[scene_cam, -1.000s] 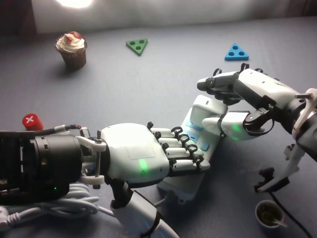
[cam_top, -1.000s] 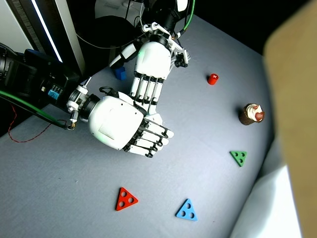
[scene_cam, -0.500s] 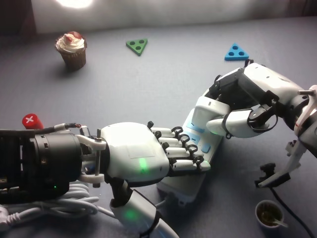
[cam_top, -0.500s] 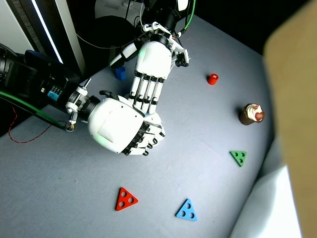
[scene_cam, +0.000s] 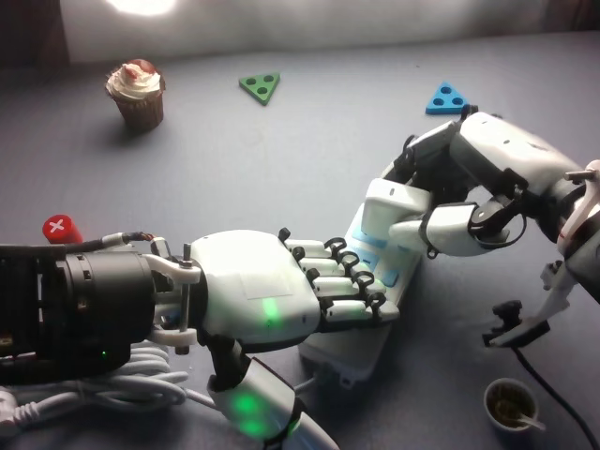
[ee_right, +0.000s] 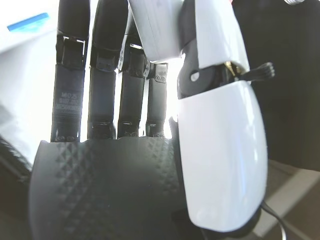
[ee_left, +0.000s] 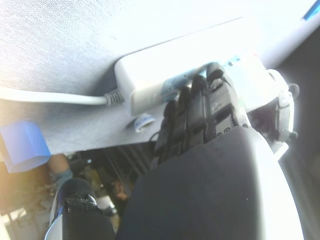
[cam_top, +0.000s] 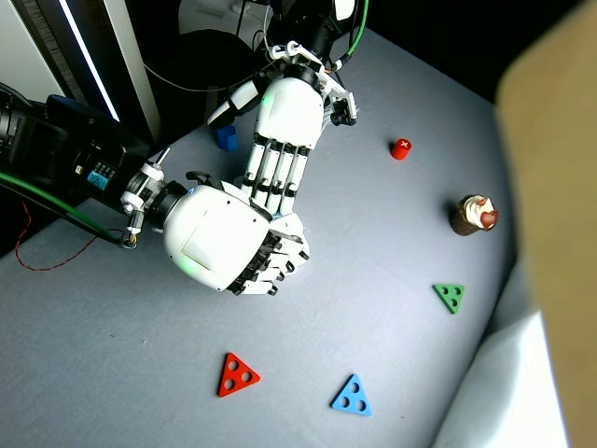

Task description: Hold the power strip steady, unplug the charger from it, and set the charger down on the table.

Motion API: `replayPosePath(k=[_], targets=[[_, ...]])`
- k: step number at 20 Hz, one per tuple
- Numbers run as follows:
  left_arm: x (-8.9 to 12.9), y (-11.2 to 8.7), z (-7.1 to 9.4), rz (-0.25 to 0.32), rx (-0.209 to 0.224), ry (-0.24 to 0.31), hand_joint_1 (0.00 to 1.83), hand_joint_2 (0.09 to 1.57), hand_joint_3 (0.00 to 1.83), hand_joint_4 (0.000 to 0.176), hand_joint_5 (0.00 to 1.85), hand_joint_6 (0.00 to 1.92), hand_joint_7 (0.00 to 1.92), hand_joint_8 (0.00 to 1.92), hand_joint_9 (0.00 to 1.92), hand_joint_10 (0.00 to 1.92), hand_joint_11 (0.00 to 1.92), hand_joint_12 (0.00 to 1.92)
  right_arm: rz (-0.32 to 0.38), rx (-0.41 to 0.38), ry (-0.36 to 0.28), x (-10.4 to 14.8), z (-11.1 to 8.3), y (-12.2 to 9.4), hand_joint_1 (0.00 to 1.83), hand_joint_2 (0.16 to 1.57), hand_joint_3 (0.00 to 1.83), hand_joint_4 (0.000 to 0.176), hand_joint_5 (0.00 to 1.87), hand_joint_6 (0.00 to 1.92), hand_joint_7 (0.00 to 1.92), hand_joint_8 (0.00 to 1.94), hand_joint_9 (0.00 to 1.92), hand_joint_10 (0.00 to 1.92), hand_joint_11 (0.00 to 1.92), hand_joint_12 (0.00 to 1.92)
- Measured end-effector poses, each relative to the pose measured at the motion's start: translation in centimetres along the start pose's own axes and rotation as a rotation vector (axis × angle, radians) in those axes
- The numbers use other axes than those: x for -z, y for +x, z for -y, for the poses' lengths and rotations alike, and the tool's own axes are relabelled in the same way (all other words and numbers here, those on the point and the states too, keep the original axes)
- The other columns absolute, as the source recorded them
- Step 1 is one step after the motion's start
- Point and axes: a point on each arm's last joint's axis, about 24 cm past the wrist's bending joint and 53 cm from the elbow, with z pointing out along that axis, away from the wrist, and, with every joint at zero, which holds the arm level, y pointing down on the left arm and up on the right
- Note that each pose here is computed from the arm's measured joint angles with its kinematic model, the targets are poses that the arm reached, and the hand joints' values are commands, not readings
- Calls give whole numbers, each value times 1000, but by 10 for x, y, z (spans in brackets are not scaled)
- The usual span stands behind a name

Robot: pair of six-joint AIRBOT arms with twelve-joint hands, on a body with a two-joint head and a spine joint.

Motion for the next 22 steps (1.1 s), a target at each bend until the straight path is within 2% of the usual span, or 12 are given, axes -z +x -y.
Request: replayPosePath(k=[4, 6, 7, 10, 12, 14, 16, 17, 20, 22], targets=[[0, -1, 0, 1, 1, 1, 0, 914, 0, 0, 12, 0, 24, 0, 15, 0, 12, 44, 8, 13, -27, 2, -7, -3, 1394, 1039, 0, 0, 1086, 791, 1225, 460, 1045, 980, 870, 781], [0, -1, 1, 2, 2, 2, 0, 915, 1, 0, 6, 2, 18, 4, 13, 4, 11, 43, 13, 19, -38, 2, -10, -4, 1395, 1033, 0, 0, 1093, 774, 1272, 378, 1051, 967, 893, 756], [0, -1, 1, 2, 2, 2, 0, 919, 2, 0, 28, 10, 39, 11, 28, 9, 33, 51, 13, 18, -38, 3, -10, -4, 1396, 1031, 2, 0, 1085, 779, 1245, 428, 1083, 923, 924, 731], [0, 0, 0, 1, 3, 2, 0, 916, 0, 0, 11, 0, 27, 3, 18, 3, 25, 46, 15, 17, -37, 3, -10, -6, 1394, 1040, 0, 0, 1067, 806, 1218, 468, 1068, 959, 914, 724], [-1, 6, 1, -14, 15, 6, 0, 912, 0, 0, 16, 3, 31, 4, 27, 6, 22, 44, 15, 18, -38, 3, -10, -6, 1392, 1045, 0, 0, 1038, 869, 1238, 424, 1042, 994, 898, 725], [-4, 14, 3, -45, 27, 14, 0, 913, 0, 0, 24, 5, 41, 7, 30, 5, 30, 47, 14, 18, -35, 3, -9, -6, 1395, 1036, 0, 0, 1063, 821, 1283, 351, 1049, 977, 906, 731], [-7, 20, 5, -66, 32, 23, 0, 918, 1, 0, 22, 3, 34, 3, 19, 0, 21, 43, 17, 19, -35, 3, -9, -8, 1395, 1032, 4, 0, 1103, 758, 1249, 417, 1049, 972, 904, 721], [-8, 21, 5, -72, 35, 27, 0, 918, 1, 0, 30, 6, 44, 6, 31, 5, 30, 46, 19, 17, -36, 3, -9, -8, 1395, 1035, 3, 0, 1067, 797, 1266, 393, 1056, 974, 918, 727], [-10, 22, 7, -75, 35, 30, 0, 921, 2, 0, 42, 8, 54, 8, 43, 8, 51, 54, 30, 18, -79, 4, -21, -11, 1394, 1036, 1, 0, 1101, 754, 1228, 456, 1049, 978, 892, 728], [-10, 22, 7, -75, 34, 32, 0, 920, 1, 0, 11, 0, 21, 0, 10, 0, 19, 39, 30, 16, -84, 4, -22, -10, 1396, 1030, 0, 0, 1106, 747, 1265, 395, 1068, 939, 909, 727]])
